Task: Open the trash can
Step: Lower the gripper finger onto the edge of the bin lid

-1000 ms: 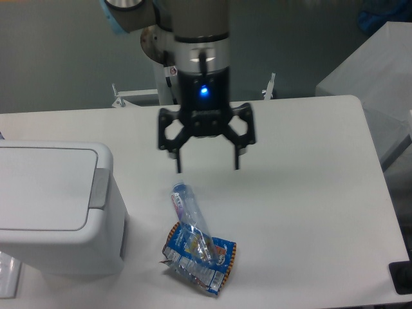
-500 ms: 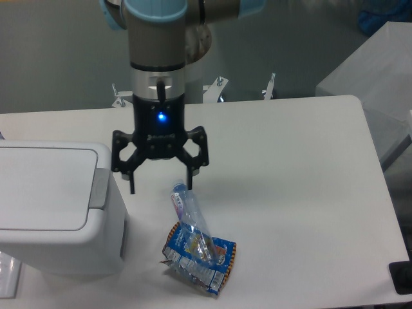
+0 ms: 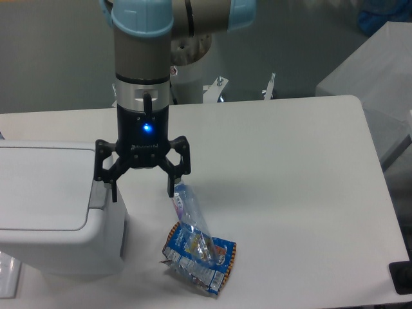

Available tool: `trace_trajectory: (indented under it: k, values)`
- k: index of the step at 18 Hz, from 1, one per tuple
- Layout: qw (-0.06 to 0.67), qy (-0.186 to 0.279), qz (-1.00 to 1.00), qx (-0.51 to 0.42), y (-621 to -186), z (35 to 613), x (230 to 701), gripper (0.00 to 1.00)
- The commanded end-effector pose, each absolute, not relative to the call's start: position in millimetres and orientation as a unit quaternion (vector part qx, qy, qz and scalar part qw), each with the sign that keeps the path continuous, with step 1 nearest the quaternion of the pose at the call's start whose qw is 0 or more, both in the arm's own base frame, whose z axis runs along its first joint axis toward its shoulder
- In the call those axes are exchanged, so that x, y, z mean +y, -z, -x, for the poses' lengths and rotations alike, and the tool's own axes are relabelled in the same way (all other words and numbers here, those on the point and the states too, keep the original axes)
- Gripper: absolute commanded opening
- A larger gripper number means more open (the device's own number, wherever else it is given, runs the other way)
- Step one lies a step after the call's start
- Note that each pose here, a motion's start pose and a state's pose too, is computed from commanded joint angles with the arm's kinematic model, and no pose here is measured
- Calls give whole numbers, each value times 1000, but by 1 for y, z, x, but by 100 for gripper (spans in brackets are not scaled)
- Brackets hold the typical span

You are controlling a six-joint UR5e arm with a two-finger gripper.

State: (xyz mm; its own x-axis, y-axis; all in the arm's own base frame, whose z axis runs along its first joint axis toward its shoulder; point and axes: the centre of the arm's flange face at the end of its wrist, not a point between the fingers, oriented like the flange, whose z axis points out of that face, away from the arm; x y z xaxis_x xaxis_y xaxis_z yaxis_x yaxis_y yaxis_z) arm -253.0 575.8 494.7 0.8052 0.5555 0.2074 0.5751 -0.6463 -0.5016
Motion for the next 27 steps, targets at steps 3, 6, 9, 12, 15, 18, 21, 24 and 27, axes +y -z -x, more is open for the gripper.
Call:
trace_trajectory:
  k: [3,6,9,12,15,18,21,24,27]
  values:
    - [280,19,908,-310,-492,250,577,100]
    - [276,21,910,-307,-487,245,578,100]
    - [274,22,911,-308,-485,245,578,100]
    - [270,23,912,-308,-481,244,577,100]
    - [270,25,913,-304,-480,239,580,100]
    - [267,25,914,-304,-477,239,581,100]
    - [267,27,914,-303,-477,238,581,100]
    - [266,27,914,-304,-476,239,581,100]
    - [263,28,915,-305,-472,239,581,100]
